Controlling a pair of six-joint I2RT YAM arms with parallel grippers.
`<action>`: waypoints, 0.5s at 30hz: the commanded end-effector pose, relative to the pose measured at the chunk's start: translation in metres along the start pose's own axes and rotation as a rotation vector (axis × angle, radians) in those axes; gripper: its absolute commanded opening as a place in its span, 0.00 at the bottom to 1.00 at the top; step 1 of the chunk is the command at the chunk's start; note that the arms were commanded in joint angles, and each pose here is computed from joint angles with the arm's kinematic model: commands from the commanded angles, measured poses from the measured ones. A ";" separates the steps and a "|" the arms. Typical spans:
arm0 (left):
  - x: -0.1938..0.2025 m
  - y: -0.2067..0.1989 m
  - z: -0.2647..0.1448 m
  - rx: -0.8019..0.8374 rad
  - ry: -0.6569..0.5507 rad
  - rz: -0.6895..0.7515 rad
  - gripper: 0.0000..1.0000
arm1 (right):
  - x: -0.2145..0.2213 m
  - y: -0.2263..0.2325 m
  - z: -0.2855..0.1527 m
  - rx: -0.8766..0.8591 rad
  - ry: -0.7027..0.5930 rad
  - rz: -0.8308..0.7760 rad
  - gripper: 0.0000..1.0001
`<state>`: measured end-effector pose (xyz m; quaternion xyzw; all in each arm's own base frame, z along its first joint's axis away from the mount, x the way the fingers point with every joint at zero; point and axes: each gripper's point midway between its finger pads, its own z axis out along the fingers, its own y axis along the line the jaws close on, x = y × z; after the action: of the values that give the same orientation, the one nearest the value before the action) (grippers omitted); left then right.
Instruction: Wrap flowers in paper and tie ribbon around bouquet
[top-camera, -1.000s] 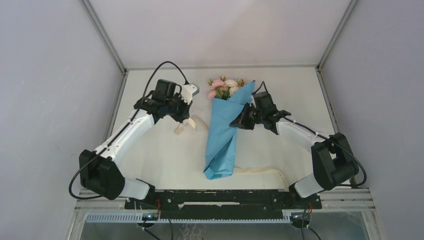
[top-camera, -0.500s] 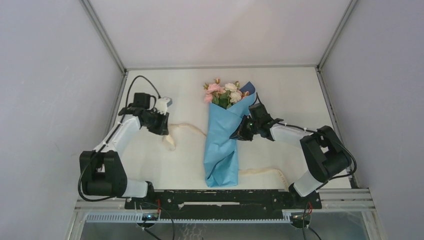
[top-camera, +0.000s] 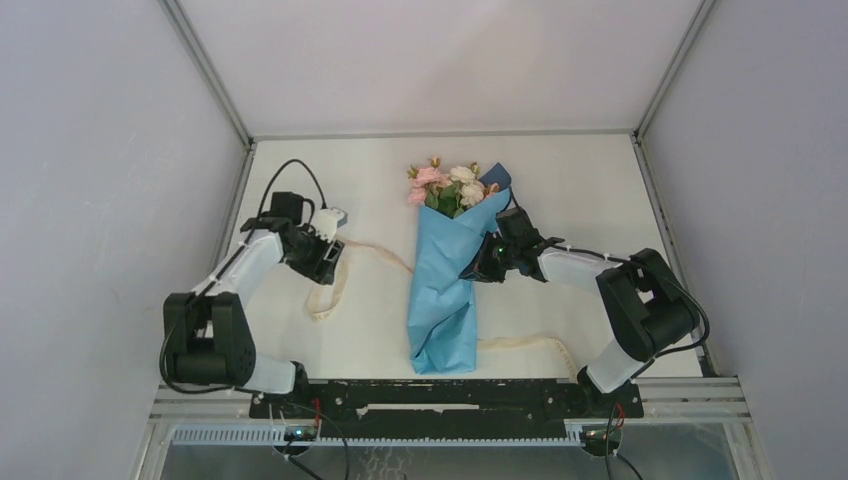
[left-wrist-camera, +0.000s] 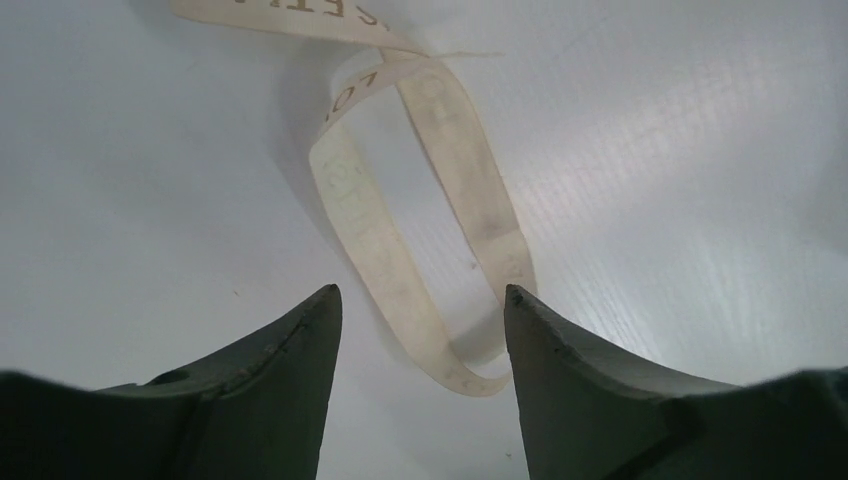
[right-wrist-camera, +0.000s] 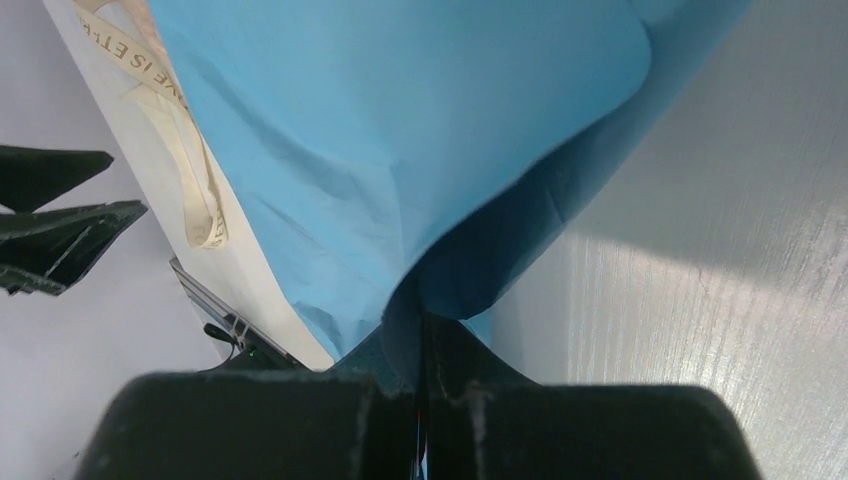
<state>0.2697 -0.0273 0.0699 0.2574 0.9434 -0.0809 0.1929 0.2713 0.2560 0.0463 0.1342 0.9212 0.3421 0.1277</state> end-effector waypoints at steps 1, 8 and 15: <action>-0.013 0.038 0.019 -0.131 0.068 0.036 0.65 | -0.003 0.005 0.003 -0.019 -0.018 -0.047 0.00; -0.035 0.050 0.051 -0.141 0.084 0.064 0.65 | -0.001 0.003 0.003 -0.018 -0.009 -0.054 0.00; -0.011 0.013 0.062 0.044 0.181 0.060 0.05 | -0.004 0.002 0.001 -0.007 -0.028 -0.065 0.00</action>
<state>0.3178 -0.0206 0.0143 0.2745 0.9536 -0.0311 0.1200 0.2716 0.2558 0.0448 0.1233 0.9226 0.3408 0.1319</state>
